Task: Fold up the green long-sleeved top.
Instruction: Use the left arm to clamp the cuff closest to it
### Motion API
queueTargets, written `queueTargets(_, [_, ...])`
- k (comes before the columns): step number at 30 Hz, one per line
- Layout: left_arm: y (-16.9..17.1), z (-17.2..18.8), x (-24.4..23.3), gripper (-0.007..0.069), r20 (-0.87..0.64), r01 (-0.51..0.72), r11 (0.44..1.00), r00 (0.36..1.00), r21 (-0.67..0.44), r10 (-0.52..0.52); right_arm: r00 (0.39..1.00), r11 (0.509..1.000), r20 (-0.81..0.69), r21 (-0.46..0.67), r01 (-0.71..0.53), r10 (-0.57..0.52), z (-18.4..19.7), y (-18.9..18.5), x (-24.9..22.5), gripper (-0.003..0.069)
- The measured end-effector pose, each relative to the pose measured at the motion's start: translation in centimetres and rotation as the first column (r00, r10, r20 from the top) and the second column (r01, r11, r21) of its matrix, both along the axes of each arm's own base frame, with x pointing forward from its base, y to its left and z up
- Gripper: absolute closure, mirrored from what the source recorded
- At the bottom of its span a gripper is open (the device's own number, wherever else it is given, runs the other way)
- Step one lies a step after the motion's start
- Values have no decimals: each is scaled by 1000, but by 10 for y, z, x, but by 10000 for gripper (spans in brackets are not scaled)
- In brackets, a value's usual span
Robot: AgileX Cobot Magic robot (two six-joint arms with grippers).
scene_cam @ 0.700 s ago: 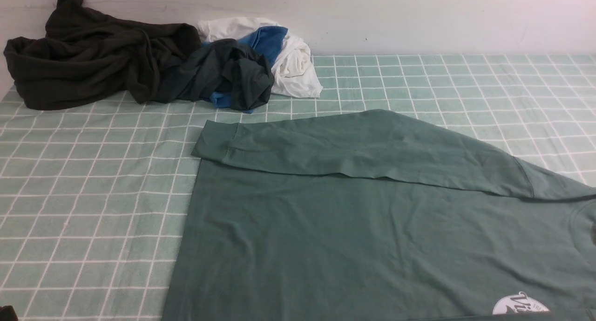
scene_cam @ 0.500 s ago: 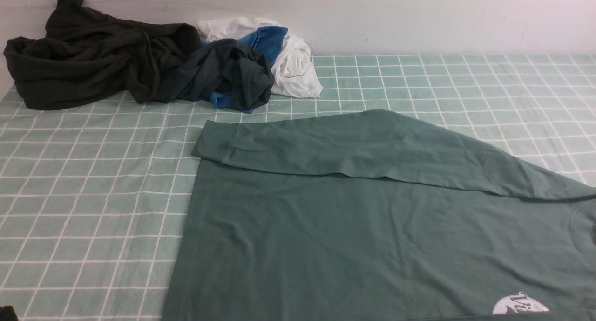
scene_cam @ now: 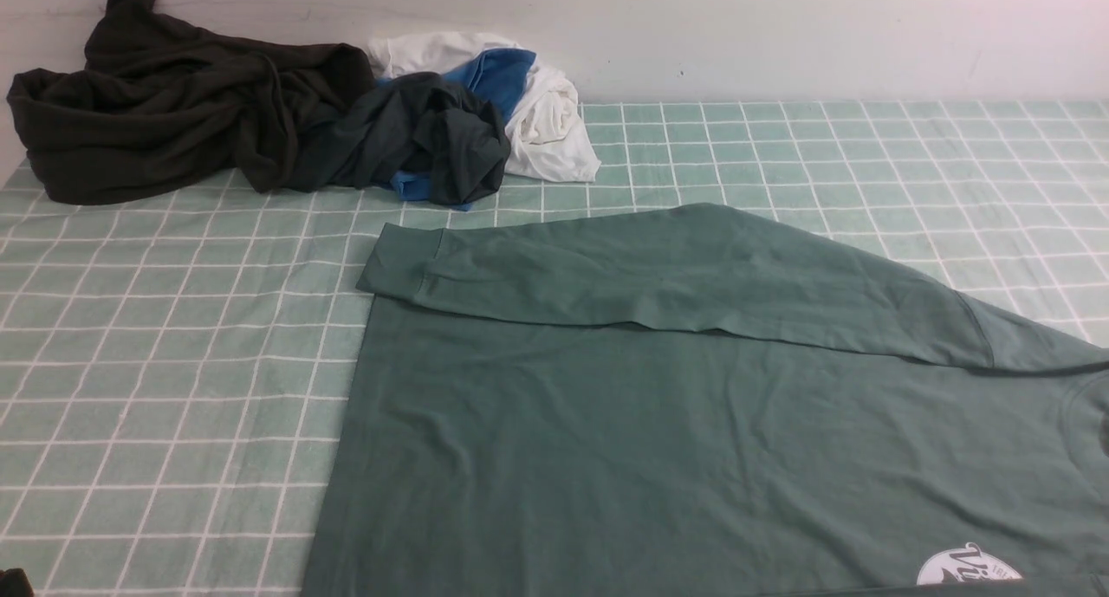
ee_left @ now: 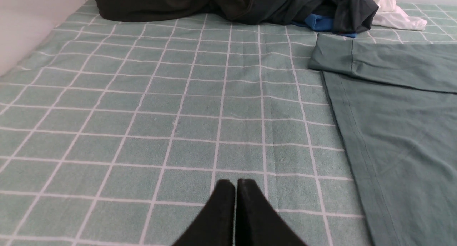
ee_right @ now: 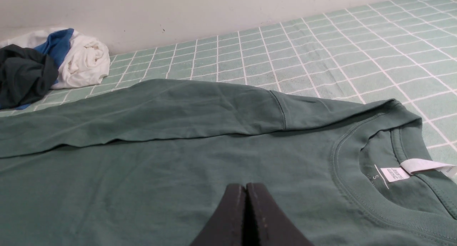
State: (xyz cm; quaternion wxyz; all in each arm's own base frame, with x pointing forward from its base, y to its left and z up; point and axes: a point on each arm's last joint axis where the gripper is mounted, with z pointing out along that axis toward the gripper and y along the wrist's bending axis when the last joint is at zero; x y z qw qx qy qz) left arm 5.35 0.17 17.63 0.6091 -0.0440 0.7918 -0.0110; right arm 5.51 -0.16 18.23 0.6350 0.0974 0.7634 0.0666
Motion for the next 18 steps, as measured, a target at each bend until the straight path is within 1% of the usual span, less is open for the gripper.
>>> queueTargets(18, [0, 0, 0, 629, 0, 0, 1000, 1000, 0, 0, 1000, 1000, 0, -10, -1, 1, 0, 0, 0, 672])
